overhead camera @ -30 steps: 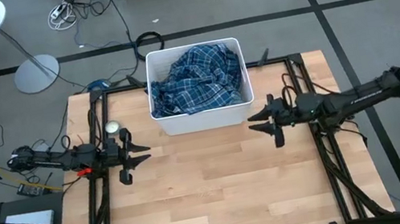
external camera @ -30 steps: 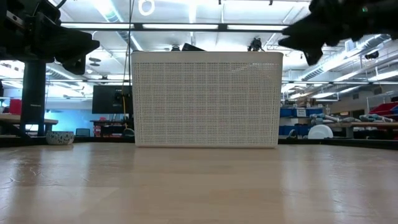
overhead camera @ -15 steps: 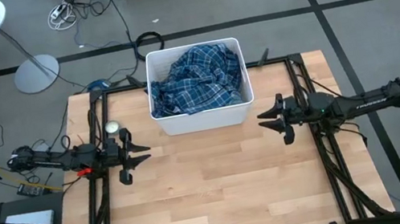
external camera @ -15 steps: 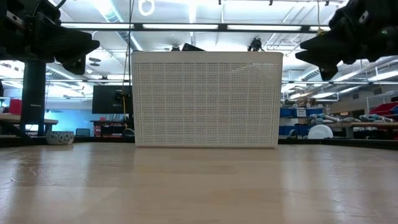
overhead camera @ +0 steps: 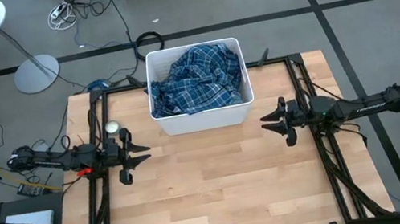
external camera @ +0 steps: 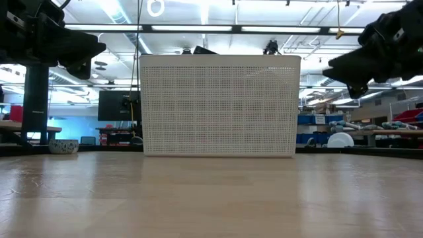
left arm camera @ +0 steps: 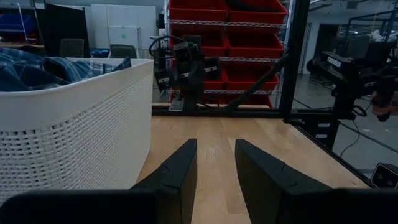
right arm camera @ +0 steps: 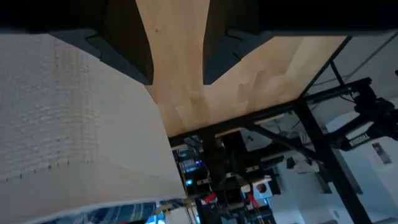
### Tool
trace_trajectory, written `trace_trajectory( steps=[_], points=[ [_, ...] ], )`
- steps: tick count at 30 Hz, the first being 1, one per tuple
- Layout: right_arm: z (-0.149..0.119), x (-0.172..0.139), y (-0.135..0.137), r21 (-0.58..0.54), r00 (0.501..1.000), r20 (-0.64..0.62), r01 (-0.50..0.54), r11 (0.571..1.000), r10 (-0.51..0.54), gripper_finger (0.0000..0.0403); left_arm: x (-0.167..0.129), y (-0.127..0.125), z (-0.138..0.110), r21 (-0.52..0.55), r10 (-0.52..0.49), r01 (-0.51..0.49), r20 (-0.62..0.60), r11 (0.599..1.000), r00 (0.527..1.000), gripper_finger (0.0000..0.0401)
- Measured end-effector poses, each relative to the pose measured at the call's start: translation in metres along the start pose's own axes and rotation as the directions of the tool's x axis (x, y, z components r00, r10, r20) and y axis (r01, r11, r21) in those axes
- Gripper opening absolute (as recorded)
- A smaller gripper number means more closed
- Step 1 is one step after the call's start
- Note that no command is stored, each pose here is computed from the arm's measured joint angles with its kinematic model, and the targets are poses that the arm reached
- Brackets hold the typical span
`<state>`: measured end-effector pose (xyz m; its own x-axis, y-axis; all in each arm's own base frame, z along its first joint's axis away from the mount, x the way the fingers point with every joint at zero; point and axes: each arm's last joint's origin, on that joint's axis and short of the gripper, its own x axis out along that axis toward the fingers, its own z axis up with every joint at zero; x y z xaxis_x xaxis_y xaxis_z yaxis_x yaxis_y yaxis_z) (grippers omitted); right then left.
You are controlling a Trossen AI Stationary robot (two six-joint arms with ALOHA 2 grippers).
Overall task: Sort clothes
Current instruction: Return to Home Position
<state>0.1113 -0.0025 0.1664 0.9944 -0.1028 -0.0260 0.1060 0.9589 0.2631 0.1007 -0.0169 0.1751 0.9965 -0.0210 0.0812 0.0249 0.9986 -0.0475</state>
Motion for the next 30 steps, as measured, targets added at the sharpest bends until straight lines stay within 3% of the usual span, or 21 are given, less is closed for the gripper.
trace_trajectory(
  steps=[8,24,30],
  points=[
    [-0.010,-0.004,-0.003,-0.011,0.995,-0.095,0.025,1.000,-0.026,0.0142,0.000,0.000,0.000,0.000,0.000,0.000,0.000,1.000,1.000,0.0115],
    [-0.010,-0.004,-0.003,-0.029,0.995,-0.101,0.024,0.999,-0.027,0.0142,0.000,0.000,0.000,0.000,0.000,0.000,0.000,1.000,1.000,0.0115],
    [-0.006,-0.004,-0.011,-0.099,0.965,-0.014,0.258,0.961,-0.260,0.0142,0.000,0.000,0.000,0.000,0.000,0.000,0.000,1.000,1.000,0.0115]
  ],
)
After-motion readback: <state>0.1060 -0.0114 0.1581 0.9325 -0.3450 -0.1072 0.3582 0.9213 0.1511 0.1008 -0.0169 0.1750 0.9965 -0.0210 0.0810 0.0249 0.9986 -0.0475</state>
